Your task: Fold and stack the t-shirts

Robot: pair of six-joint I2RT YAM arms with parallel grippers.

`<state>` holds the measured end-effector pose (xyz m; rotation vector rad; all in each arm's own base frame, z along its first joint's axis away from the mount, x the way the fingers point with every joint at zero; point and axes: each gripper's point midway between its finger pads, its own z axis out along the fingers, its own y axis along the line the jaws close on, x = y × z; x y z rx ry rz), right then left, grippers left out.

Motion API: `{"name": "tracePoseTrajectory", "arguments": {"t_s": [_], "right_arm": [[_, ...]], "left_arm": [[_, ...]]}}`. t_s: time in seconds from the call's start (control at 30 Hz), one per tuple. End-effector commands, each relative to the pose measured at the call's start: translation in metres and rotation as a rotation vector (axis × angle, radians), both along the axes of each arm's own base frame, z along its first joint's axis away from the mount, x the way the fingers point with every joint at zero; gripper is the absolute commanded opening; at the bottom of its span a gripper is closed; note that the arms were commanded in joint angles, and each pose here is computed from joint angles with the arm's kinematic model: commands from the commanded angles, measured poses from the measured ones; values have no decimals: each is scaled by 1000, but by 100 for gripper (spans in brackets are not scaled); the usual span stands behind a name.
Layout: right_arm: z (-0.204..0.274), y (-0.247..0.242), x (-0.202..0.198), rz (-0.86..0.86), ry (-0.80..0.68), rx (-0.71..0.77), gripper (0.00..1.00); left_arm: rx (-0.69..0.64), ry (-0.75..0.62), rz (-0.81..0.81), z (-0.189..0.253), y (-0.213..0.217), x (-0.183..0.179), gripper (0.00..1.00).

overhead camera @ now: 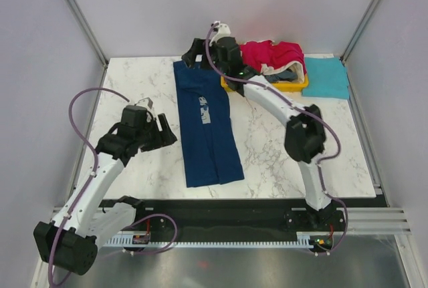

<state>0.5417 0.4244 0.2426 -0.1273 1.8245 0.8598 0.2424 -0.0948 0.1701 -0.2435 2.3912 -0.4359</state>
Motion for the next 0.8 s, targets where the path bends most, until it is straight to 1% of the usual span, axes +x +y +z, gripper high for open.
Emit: {"name": "tracePoseTrajectory", "arguments": {"t_s": [0.0,0.07,0.13,0.17,0.2,0.23,0.27,0.3,0.37,0.4,0.43,0.5,0.6,0.67,0.73,0.77], "right_arm": [[88,-44,-53,5,-105,-2,98],[56,-74,-85,-22,3,-94,98],[30,-93,-112,-20,79,-141,98],[18,-101,-126,-11,108,-154,98],[-6,-115,-151,-5,167,-167,98],[-19,-122,-165,-1,205,-170,98],[-56,-134,-186,8,284,-204,98],[-50,-140,-203,21,288,-176,98],[-72,-151,-228,35,339,-181,98],[-92,-164,-250,39,374,-196,97],[-101,-171,-259,30,394,-199,97],[-121,-184,-283,40,433,-202,93],[-137,-187,-309,77,482,-180,89],[-152,-186,-330,111,520,-180,87],[-158,-182,-340,131,528,-163,85],[-167,-179,-353,153,559,-157,83]], "left_arm": [[-38,91,46,-26,-16,-10,77],[-55,144,39,-44,-28,-18,77],[-60,182,15,-57,-38,-26,77],[-68,180,12,-60,-41,-25,77],[-67,206,17,-70,-42,-30,77],[-66,217,9,-75,-45,-34,76],[-71,218,4,-79,-48,-34,76],[-68,239,5,-88,-47,-39,76],[-76,265,-12,-98,-51,-45,76],[-84,277,-14,-105,-53,-48,75],[-96,291,-31,-109,-57,-52,75],[-112,314,-44,-118,-61,-58,72],[-120,324,-49,-125,-65,-64,71],[-127,339,-52,-131,-67,-70,71],[-141,342,-66,-133,-72,-73,70],[-143,355,-60,-137,-72,-77,70]]}}
